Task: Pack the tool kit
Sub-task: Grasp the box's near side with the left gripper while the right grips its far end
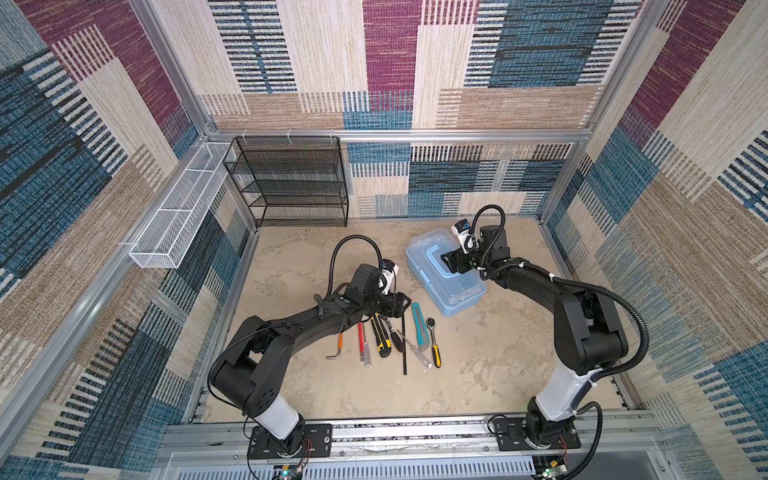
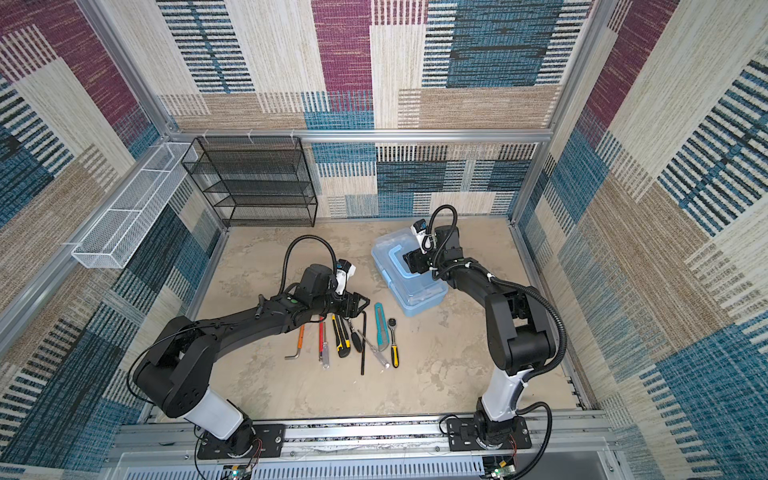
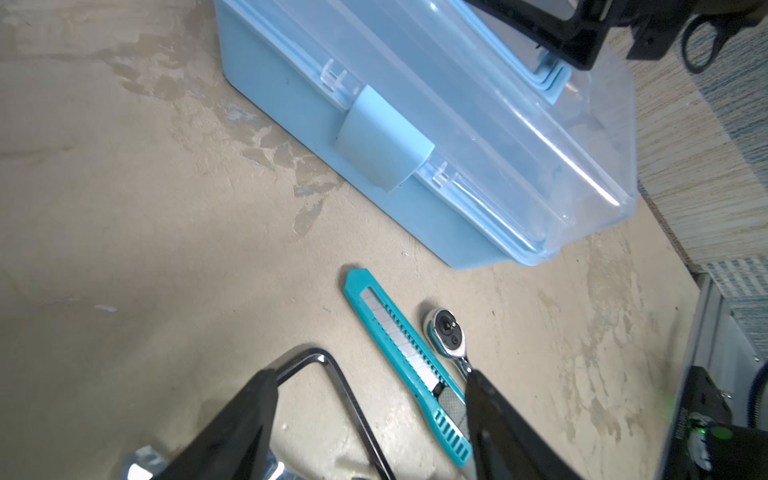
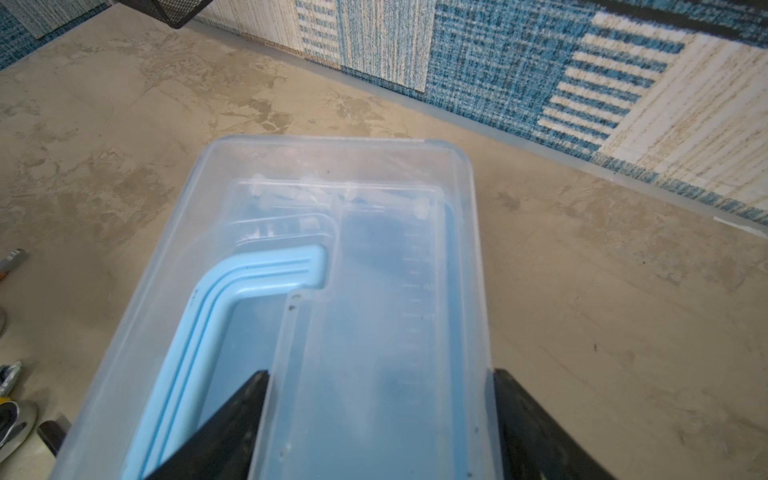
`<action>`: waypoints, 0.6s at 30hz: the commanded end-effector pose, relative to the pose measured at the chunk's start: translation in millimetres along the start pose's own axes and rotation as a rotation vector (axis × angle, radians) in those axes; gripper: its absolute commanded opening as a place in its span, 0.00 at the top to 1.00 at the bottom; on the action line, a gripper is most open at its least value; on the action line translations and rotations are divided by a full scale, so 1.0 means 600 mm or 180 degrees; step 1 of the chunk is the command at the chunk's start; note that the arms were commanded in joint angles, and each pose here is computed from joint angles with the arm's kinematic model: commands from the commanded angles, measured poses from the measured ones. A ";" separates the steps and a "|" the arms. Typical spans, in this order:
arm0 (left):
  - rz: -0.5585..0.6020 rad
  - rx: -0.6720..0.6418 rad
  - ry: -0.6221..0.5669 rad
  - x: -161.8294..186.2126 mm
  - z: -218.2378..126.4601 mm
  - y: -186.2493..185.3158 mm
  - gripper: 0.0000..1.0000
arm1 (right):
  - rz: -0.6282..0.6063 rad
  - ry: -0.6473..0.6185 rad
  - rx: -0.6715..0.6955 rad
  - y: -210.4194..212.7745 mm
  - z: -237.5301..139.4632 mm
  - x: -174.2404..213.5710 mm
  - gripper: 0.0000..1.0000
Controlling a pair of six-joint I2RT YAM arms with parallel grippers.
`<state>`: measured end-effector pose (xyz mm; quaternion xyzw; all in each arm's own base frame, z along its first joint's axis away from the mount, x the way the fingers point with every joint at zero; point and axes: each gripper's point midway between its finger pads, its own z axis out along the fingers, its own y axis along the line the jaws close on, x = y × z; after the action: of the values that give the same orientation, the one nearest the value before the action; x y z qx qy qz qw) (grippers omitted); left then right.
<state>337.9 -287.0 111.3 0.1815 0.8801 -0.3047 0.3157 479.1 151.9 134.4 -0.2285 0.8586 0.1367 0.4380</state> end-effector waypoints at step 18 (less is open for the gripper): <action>-0.0353 0.0374 0.0040 -0.017 0.026 -0.031 0.27 | 0.0256 0.0638 -0.0180 0.019 -0.004 0.076 0.09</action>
<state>339.1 -311.0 111.6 0.1607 0.8743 -0.3670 0.2741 477.1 154.8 134.2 -0.2159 0.8665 0.1575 0.4215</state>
